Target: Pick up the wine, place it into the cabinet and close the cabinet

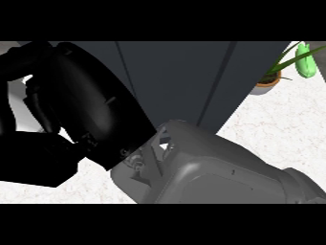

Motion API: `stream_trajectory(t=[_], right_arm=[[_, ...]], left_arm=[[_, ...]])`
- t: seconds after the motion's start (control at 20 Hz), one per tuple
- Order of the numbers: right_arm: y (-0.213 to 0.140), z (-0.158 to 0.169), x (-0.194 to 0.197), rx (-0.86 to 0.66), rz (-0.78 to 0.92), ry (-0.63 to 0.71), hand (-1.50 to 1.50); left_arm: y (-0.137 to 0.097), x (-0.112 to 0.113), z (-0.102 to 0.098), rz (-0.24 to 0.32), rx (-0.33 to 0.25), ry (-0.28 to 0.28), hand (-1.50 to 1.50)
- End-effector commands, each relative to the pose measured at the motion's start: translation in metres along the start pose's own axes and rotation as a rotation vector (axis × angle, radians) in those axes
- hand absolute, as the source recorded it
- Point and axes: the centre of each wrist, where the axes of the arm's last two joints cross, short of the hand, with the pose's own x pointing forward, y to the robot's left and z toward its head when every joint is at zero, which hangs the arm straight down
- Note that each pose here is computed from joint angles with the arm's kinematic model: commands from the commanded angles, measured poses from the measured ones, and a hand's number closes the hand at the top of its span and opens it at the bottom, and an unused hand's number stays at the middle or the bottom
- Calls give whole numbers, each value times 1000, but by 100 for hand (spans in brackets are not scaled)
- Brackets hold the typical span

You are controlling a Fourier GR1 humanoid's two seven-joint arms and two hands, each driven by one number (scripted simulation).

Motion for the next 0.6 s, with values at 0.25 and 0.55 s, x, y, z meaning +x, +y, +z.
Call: stream_trajectory(t=[0.25,0.55], right_arm=[[-47,-44,-49,-66,17,54,150],[-77,-60,-70,-115,32,68,150]], left_arm=[[-1,-1,-5,-24,6,-5,-150],[-1,-8,1,-17,0,-10,-150]])
